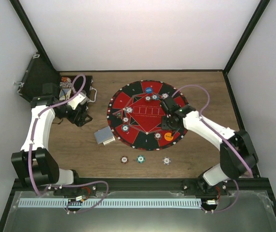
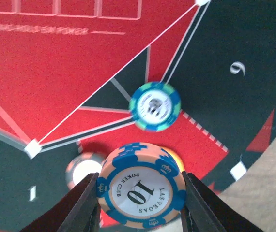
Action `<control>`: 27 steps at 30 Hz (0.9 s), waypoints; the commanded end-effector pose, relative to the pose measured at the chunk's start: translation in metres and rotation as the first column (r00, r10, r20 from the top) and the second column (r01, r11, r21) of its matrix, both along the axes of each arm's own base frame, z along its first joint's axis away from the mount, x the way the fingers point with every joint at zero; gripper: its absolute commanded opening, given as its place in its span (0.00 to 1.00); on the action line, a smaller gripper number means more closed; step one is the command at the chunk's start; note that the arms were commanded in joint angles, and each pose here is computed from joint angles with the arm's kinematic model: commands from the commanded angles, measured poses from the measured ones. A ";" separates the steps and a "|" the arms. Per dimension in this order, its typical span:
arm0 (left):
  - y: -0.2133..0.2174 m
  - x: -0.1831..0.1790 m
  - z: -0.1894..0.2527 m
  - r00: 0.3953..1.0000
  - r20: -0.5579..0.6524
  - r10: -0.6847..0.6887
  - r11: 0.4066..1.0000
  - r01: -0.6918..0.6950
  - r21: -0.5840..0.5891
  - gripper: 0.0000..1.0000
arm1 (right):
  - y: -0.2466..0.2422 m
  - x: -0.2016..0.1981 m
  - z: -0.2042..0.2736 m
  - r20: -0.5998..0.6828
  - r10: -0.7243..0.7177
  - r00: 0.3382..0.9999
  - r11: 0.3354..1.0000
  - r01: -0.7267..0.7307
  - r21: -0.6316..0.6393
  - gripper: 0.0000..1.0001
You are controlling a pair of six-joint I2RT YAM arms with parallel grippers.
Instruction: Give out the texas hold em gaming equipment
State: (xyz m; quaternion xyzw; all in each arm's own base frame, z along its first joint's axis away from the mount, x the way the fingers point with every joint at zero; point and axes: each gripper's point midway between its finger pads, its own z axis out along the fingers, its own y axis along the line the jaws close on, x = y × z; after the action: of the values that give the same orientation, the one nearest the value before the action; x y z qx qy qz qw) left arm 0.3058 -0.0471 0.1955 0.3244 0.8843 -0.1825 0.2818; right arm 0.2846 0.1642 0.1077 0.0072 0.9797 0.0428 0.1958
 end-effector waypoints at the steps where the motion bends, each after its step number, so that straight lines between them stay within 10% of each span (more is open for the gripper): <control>1: 0.004 -0.015 -0.023 0.994 -0.032 -0.108 0.991 0.110 0.071 1.00 | -0.012 0.032 -0.015 0.020 0.019 1.000 1.000 -0.019 -0.021 0.25; 18: 0.003 -0.037 -0.065 0.965 -0.066 -0.254 0.959 0.260 0.115 1.00 | -0.066 0.028 -0.071 -0.052 -0.122 0.991 0.992 0.122 -0.015 0.29; 27: 0.000 -0.035 -0.091 0.965 -0.056 -0.255 0.950 0.261 0.170 1.00 | -0.066 0.034 -0.057 -0.015 -0.136 0.991 0.991 0.137 0.005 0.70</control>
State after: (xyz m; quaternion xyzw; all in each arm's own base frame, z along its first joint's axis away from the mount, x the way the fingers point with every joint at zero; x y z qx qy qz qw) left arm 0.2642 -0.0432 0.1106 0.4401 0.8620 -0.1580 0.1956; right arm 0.3079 0.0992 0.0332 0.0643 0.9847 0.0220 0.1603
